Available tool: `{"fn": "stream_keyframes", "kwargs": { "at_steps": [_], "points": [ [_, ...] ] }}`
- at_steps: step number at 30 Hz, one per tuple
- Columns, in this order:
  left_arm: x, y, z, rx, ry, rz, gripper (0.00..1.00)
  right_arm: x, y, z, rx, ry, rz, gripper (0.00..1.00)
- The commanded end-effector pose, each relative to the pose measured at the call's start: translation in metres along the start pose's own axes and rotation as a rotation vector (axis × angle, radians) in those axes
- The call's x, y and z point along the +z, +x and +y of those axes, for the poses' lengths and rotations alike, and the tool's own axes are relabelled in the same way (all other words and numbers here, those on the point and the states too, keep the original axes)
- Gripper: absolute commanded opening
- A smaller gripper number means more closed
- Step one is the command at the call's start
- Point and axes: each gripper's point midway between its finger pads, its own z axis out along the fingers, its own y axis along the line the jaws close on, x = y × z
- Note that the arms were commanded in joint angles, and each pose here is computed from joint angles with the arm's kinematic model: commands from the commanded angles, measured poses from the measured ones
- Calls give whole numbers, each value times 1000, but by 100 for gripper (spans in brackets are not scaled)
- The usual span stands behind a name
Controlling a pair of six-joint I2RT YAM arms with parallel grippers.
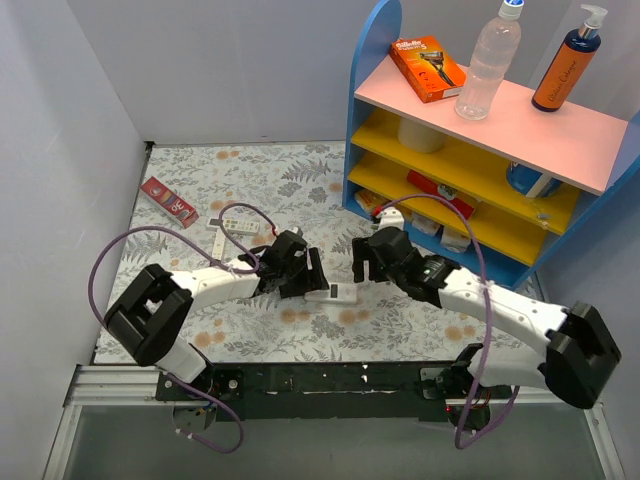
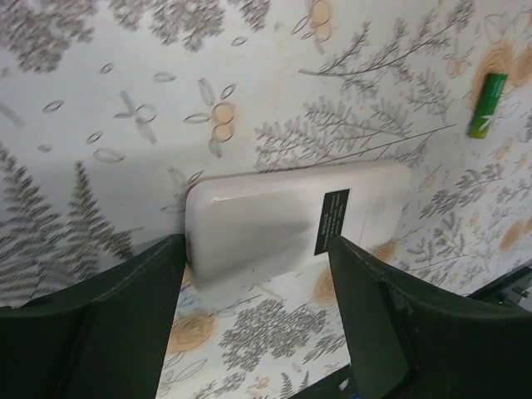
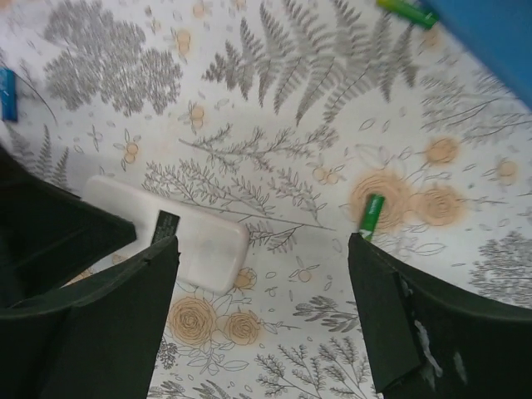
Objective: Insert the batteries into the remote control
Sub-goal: Move the remote control to the center of the board.
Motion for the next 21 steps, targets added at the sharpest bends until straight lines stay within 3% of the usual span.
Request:
{"fn": "stream_keyframes", "kwargs": {
  "at_steps": [1, 6, 9, 10, 13, 17, 20, 21],
  "points": [
    [23, 4, -16, 4, 20, 71, 71, -31, -30, -27, -25, 64, -141, 91],
    [48, 3, -60, -52, 159, 163, 72, -62, -36, -51, 23, 84, -272, 91],
    [55, -6, -79, -71, 206, 166, 78, -75, -36, -60, 52, 82, -331, 96],
    [54, -13, -83, -72, 214, 143, 85, -78, -36, -63, 56, 80, -347, 96],
    [37, -42, -88, -62, 200, 16, 98, -95, -39, -69, 85, 55, -422, 98],
    [-4, -87, -72, -91, 173, -153, 98, -114, -47, -75, 67, 26, -529, 98],
    [-57, -129, -45, -105, 111, -370, 98, -135, -55, -87, 61, 45, -607, 98],
    [-93, -145, -49, -94, 136, -475, 98, -139, -57, -90, 62, 51, -625, 98]
  ]
}}
